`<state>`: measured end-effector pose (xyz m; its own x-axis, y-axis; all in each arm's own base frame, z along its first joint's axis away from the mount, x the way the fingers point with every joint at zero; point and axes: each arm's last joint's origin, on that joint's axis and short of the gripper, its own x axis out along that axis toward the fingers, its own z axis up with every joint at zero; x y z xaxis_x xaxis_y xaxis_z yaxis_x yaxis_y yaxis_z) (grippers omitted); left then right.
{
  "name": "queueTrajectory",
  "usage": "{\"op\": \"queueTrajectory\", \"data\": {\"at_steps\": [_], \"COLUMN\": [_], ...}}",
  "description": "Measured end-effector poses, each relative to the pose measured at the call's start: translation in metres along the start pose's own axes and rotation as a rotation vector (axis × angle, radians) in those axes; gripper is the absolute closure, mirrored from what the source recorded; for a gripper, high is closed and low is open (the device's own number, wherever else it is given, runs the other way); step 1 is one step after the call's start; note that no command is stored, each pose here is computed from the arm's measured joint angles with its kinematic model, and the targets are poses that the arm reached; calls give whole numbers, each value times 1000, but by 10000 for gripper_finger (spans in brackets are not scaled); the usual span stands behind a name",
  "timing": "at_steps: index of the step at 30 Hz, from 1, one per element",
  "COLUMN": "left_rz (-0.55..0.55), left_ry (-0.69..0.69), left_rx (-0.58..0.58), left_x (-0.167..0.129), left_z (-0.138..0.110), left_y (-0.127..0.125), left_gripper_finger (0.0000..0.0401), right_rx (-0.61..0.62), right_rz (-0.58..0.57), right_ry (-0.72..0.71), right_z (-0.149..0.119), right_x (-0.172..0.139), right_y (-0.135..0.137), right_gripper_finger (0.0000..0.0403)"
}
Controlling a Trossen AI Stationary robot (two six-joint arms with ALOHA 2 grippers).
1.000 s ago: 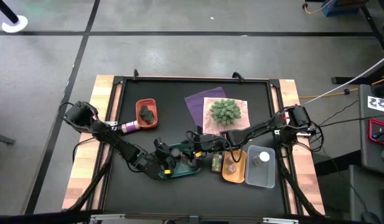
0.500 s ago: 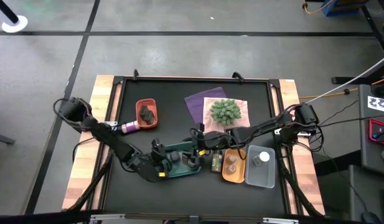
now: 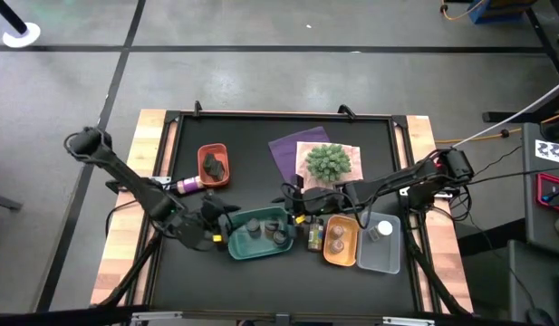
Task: Sort spices by type
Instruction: Put the purple seasoning bottle into the blue bin
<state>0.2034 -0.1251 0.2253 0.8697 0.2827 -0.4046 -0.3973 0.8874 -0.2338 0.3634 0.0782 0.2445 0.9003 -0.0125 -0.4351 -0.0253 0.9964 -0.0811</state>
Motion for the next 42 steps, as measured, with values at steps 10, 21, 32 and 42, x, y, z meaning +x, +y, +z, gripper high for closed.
{"op": "queueTrajectory", "data": {"at_steps": [10, 21, 32, 42], "left_rz": [43, 166, 183, 488], "left_ry": [31, 147, 138, 15], "left_rx": [-202, -913, -1098, -1399], "left_x": [-32, -56, -56, -57], "left_z": [19, 18, 19, 10], "left_y": [33, 67, 68, 95], "left_gripper_finger": [171, 171, 171, 171], "right_rx": [-36, -45, -74, -74], "right_rz": [0, 0, 2, 2], "right_ry": [57, 90, 98, 99], "right_z": [-4, -8, -8, -9], "right_x": [-3, -3, -3, -3], "right_y": [-1, -1, -1, -1], "right_gripper_finger": [230, 230, 230, 230]}}
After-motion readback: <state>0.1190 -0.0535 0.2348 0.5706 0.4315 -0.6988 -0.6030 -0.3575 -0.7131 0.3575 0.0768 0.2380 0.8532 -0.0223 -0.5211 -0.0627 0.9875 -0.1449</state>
